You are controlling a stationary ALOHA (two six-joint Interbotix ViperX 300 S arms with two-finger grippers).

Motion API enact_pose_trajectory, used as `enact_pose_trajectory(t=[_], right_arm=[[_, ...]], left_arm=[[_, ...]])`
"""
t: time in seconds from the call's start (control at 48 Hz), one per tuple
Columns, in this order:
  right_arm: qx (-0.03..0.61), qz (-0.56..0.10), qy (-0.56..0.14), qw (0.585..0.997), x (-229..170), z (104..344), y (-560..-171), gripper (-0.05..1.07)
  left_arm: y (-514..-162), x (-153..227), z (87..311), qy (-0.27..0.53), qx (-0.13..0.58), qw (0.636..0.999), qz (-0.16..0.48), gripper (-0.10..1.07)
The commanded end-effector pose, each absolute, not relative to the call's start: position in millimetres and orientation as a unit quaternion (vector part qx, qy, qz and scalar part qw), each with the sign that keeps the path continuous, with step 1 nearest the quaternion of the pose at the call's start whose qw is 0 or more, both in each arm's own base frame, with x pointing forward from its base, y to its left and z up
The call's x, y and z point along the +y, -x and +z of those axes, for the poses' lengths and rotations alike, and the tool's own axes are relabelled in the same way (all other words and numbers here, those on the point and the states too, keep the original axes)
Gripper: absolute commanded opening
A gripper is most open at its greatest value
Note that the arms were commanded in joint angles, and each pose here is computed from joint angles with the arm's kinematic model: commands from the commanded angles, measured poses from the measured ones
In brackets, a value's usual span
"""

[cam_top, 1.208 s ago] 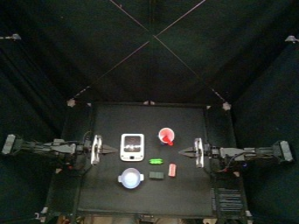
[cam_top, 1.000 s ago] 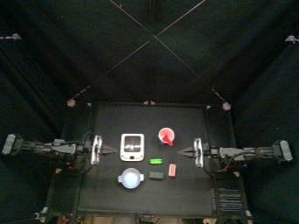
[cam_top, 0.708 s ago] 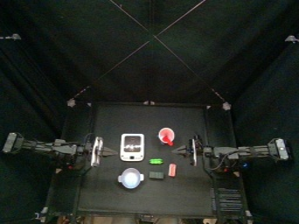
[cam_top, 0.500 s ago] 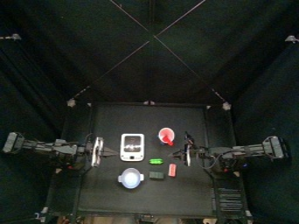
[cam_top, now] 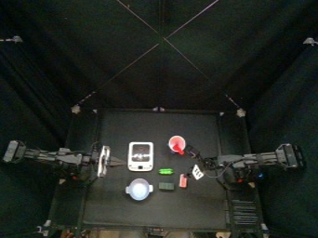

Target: Grab salmon sushi

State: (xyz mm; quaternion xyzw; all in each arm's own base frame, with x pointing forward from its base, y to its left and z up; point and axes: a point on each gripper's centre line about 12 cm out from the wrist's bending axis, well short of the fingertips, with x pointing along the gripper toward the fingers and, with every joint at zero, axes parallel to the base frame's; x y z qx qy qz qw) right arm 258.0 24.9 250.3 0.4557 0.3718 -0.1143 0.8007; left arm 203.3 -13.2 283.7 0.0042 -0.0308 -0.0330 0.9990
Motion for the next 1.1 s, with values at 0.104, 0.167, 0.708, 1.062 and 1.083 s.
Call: enact_pose_trajectory(t=[0.104,0.167,0.708,1.062,1.083], right_arm=[[0.409,-0.171,-0.456,0.772,20.0,264.7,-250.8,0.03],[0.413,-0.191,-0.454,0.766,18.0,267.4,-249.0,0.03],[0.392,-0.309,-0.44,0.747,67.4,237.1,-251.5,0.03],[0.399,-0.374,-0.423,0.722,92.1,189.7,-273.8,0.03],[0.401,-0.378,-0.422,0.72,92.9,187.0,-275.0,0.03]], left_arm=[[-204.7,-13.1,286.7,0.002,-0.034,0.999,-0.032,-0.03],[-204.7,-13.3,286.7,0.003,-0.034,0.999,-0.032,-0.03],[-204.4,-12.2,283.7,0.017,-0.028,0.999,-0.028,-0.03],[-204.5,-12.0,282.2,0.016,-0.022,0.999,-0.027,-0.03],[-204.5,-12.2,282.0,0.017,-0.021,0.999,-0.028,-0.03]])
